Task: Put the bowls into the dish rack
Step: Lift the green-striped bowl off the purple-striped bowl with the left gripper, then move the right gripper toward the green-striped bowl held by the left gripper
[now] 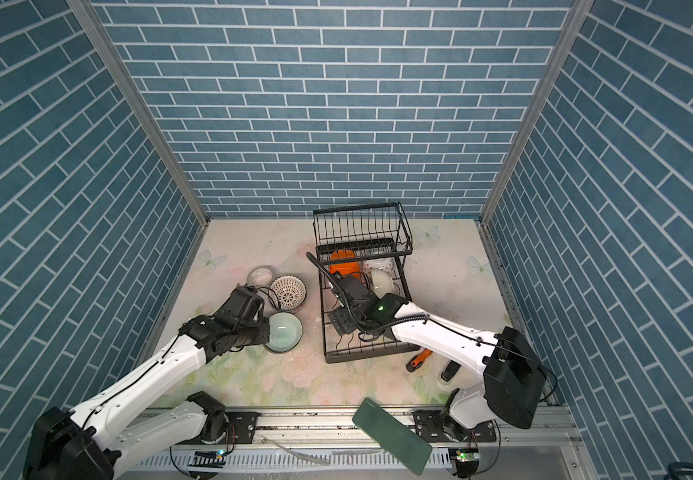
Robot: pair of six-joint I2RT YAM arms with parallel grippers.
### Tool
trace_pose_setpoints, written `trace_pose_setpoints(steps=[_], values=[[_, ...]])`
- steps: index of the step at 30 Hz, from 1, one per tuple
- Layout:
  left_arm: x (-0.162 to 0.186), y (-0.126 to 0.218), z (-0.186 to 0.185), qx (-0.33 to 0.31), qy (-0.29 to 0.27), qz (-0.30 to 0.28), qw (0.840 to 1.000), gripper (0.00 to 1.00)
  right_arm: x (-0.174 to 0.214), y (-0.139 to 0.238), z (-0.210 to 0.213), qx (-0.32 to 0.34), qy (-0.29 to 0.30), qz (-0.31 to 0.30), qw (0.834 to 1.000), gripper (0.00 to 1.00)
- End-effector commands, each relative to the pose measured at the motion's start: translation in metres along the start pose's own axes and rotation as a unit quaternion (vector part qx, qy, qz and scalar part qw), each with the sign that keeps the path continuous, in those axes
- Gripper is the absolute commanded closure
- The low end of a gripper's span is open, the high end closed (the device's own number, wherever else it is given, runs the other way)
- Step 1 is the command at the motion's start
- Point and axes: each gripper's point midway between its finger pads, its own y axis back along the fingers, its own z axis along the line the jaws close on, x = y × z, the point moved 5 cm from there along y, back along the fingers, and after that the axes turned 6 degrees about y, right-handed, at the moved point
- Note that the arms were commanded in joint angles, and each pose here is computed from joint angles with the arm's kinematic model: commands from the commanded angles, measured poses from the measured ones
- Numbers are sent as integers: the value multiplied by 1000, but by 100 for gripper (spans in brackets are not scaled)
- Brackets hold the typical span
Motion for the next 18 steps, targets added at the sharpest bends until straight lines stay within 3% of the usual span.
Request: trace_pose_setpoints(steps=[1, 18], values=[[-6, 7, -6, 23, -7, -23, 999, 100, -21, 5, 10, -23, -14, -18, 999, 15], [-8, 22, -8, 56, 2, -51, 997, 100, -58, -7, 52, -111, -32, -40, 993, 28]])
